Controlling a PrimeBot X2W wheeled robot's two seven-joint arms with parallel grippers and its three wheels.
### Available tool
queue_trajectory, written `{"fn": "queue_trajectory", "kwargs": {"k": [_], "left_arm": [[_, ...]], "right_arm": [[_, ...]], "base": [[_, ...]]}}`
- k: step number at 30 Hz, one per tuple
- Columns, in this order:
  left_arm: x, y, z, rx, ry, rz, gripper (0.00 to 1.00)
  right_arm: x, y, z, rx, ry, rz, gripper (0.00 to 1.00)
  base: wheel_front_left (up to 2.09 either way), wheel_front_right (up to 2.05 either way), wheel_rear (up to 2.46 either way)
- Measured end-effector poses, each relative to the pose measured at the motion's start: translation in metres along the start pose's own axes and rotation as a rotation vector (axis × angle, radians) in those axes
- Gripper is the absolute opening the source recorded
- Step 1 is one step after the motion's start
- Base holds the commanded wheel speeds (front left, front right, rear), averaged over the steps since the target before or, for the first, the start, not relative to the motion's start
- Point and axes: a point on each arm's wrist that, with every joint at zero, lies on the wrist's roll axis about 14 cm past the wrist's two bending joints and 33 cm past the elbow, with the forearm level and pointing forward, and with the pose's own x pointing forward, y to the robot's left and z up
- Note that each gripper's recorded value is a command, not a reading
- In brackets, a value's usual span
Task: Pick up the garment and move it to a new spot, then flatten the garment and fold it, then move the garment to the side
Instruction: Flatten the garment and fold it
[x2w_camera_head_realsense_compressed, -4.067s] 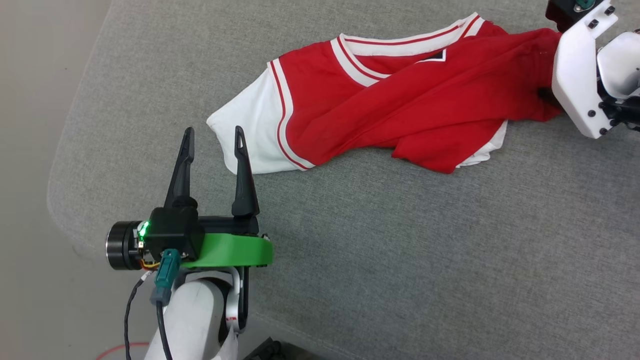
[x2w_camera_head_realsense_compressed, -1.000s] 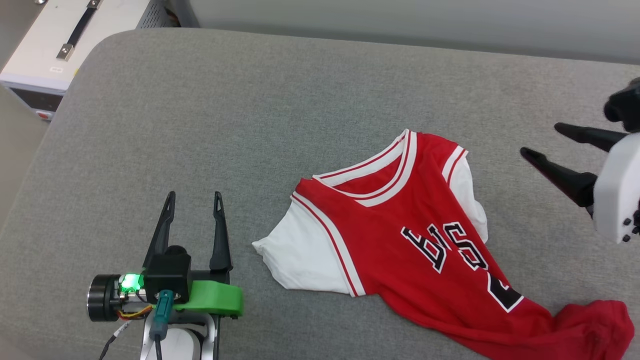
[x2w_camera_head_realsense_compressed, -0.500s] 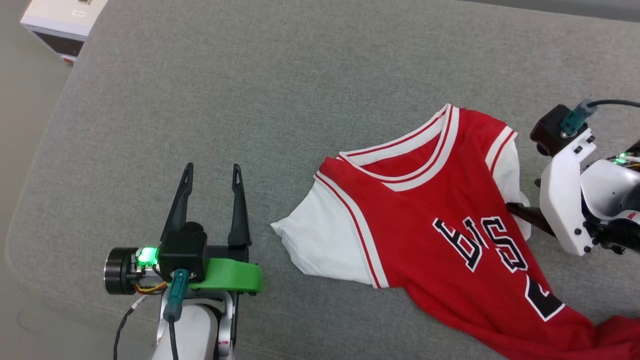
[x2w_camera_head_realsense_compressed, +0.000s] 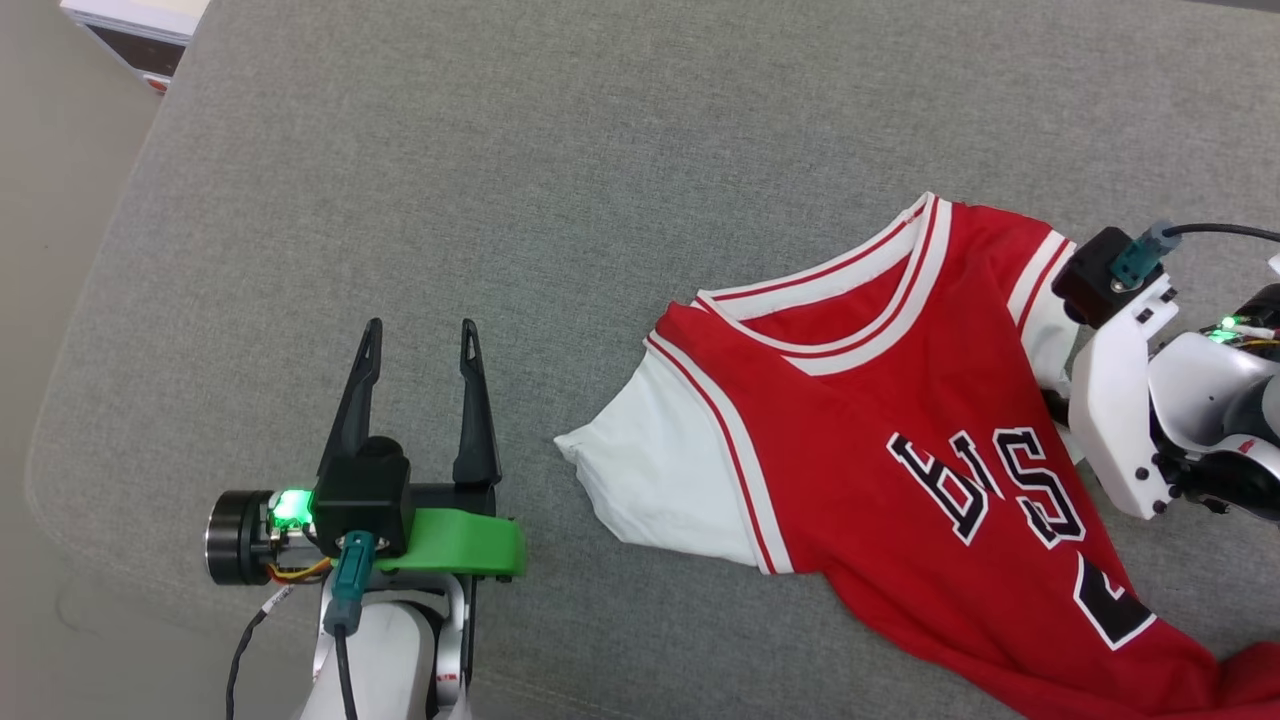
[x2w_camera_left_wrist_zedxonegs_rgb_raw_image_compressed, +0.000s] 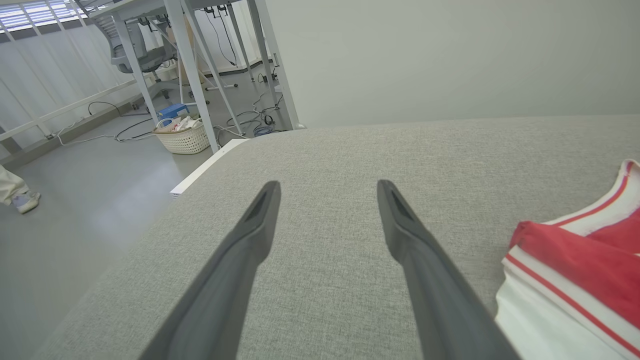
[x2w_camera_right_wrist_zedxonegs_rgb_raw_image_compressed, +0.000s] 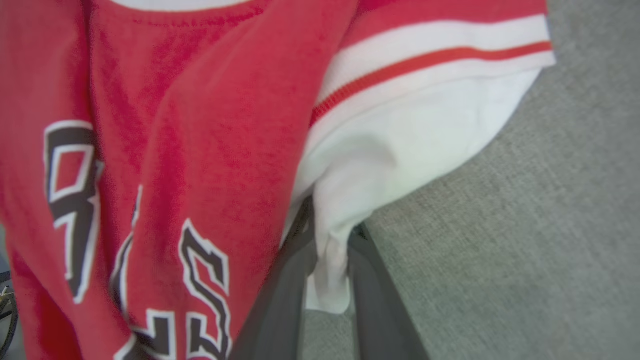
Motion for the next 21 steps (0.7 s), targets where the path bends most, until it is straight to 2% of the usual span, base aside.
{"fn": "queue_trajectory", "kwargs": {"k": [9,16,21], "left_arm": [[-0.001,-0.005,0.012,-0.019,-0.038,-0.016,1.0],[-0.009,-0.007,0.014,-0.022,-0.045,-0.04,1.0],[-0.011,-0.016,0.016,-0.026,-0.053,-0.071,1.0]], "right_arm": [[-0.025,0.004,0.024,0.004,-0.168,-0.021,0.0],[-0.08,-0.023,0.033,0.004,-0.293,-0.144,0.0],[-0.113,-0.042,0.012,0.067,-0.314,-0.227,0.0]], "base": [[0.0,0.0,0.0],[0.0,0.0,0.0],[0.0,0.0,0.0]]}}
